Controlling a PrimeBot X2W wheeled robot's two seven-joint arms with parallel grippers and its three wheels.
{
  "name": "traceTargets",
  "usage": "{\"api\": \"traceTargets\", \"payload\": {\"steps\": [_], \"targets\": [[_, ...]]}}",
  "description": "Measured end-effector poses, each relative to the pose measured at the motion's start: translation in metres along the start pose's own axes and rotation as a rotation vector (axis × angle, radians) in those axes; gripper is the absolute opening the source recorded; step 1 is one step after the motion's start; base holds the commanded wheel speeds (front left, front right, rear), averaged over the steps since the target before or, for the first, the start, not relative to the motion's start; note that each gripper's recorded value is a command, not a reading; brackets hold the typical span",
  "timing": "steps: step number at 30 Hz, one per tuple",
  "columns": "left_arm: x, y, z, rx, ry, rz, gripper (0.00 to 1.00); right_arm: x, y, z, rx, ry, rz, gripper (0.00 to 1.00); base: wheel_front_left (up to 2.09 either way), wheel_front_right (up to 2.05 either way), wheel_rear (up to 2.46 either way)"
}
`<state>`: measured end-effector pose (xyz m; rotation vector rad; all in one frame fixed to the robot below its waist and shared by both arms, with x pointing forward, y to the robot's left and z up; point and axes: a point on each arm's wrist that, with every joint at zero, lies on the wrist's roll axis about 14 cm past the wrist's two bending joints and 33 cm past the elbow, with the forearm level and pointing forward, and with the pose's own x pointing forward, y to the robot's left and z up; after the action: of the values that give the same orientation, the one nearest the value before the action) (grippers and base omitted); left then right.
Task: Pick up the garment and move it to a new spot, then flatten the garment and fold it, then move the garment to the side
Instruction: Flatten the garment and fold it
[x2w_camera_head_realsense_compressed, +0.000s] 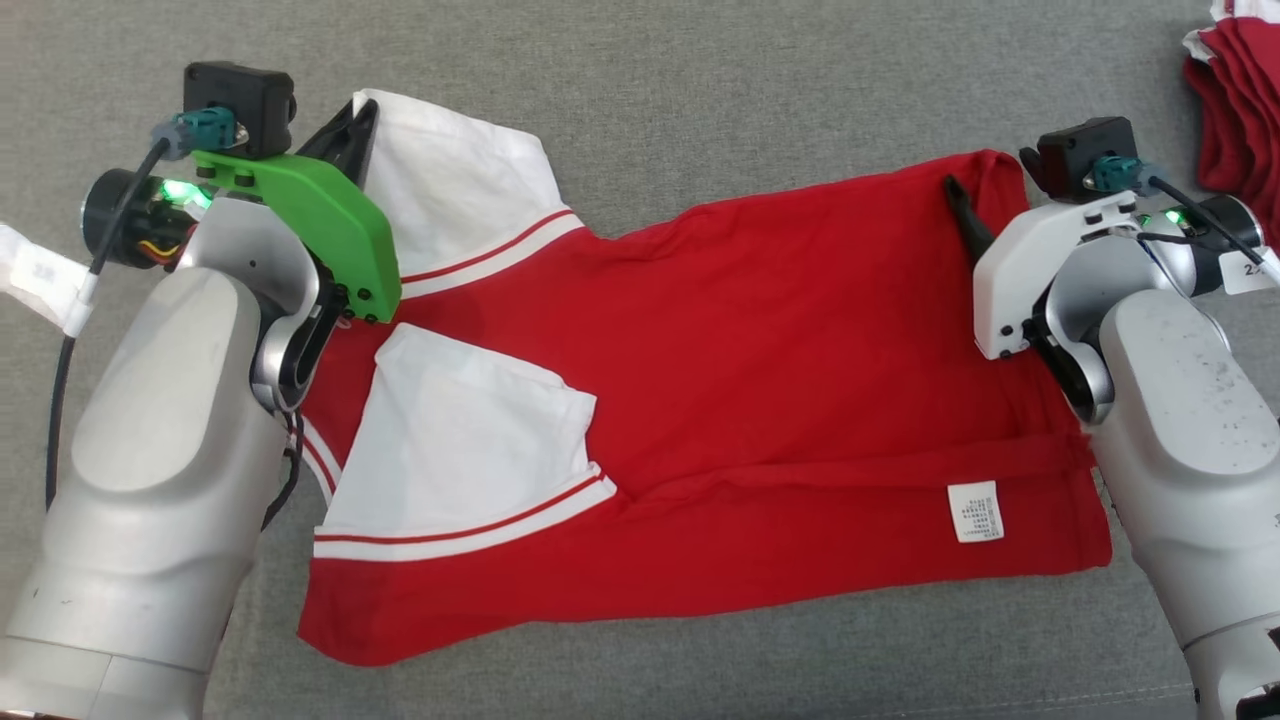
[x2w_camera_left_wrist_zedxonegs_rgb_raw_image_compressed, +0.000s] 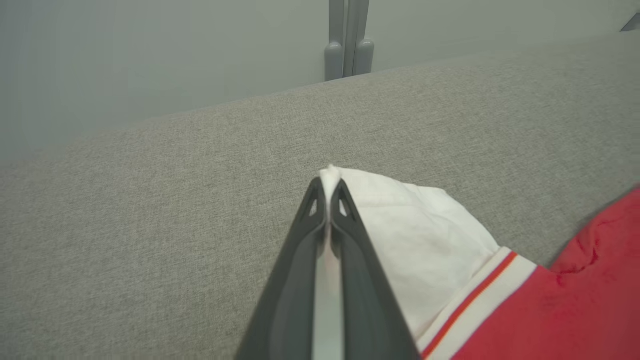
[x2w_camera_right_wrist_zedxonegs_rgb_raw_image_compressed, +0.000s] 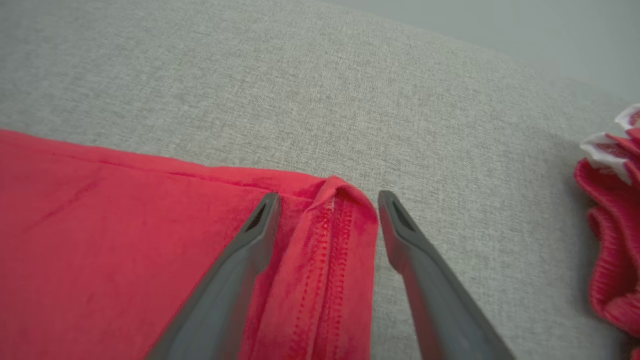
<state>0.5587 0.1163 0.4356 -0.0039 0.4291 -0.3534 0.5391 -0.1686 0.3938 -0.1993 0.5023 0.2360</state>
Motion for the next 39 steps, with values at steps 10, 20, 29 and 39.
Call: {"api": "traceTargets", "payload": {"steps": [10,20,29,39], "targets": [[-0.013,0.001,0.009,-0.002,-0.03,0.008,0.0,0.004,-0.009,-0.005,-0.032,0.054,-0.012,0.0,0.0,0.0,0.0],[-0.018,0.007,0.035,-0.023,-0.132,0.04,0.0,-0.004,-0.03,0.038,-0.022,-0.128,-0.066,0.0,0.0,0.0,0.0],[-0.039,-0.003,0.058,-0.054,-0.258,0.015,0.0,-0.029,-0.031,0.058,0.039,-0.302,-0.085,0.0,0.0,0.0,0.0],[-0.096,-0.015,0.011,-0.165,-0.267,0.04,0.0,-0.073,-0.02,0.024,0.149,-0.369,-0.093,0.0,0.0,0.0,0.0]]}}
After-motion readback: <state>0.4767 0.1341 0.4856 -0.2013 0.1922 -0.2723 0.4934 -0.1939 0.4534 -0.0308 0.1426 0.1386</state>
